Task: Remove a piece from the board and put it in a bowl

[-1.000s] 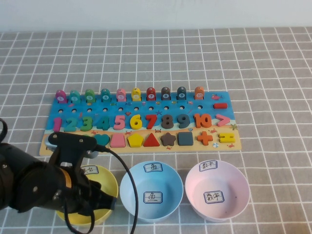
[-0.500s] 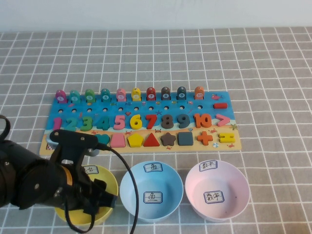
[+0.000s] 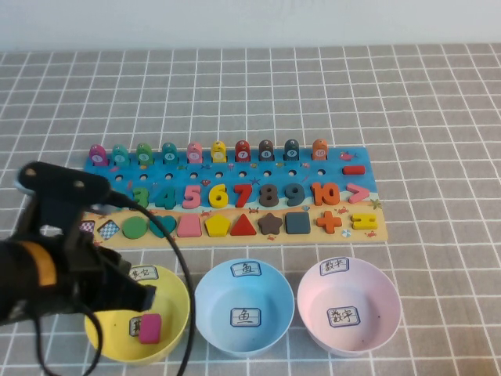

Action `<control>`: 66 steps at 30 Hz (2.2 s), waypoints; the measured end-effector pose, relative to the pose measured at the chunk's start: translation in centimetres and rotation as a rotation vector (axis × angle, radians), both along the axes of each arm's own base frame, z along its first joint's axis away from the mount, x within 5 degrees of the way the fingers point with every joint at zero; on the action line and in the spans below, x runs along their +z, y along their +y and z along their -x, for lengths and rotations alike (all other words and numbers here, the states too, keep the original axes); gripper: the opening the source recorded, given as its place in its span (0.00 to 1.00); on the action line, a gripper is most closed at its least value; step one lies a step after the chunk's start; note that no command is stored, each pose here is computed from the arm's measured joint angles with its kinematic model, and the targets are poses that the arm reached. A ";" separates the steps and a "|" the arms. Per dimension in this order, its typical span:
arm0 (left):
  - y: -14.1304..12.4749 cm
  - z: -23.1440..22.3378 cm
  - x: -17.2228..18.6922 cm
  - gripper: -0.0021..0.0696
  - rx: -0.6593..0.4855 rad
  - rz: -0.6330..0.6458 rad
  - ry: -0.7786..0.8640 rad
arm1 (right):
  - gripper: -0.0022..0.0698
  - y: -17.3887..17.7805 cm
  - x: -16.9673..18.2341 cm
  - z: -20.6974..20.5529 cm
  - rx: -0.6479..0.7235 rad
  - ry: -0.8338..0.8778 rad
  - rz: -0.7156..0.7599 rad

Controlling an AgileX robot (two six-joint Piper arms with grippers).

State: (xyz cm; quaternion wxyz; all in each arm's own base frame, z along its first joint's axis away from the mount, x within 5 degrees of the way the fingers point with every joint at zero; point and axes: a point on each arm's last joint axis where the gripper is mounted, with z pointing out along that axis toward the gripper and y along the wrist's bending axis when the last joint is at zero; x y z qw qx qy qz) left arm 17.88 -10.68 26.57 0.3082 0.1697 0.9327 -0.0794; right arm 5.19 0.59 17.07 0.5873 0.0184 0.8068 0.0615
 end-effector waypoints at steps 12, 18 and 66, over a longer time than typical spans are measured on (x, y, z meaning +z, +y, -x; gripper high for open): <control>4.7 7.4 2.8 0.03 0.000 0.222 -0.322 | 0.00 0.0 0.0 0.0 0.000 0.000 0.000; 6.5 9.1 2.8 0.03 0.007 0.169 -0.384 | 0.00 0.0 0.0 0.0 0.000 0.000 0.000; 9.7 12.7 -9.3 0.02 0.180 0.112 -0.634 | 0.00 0.0 0.0 0.0 0.000 0.000 0.000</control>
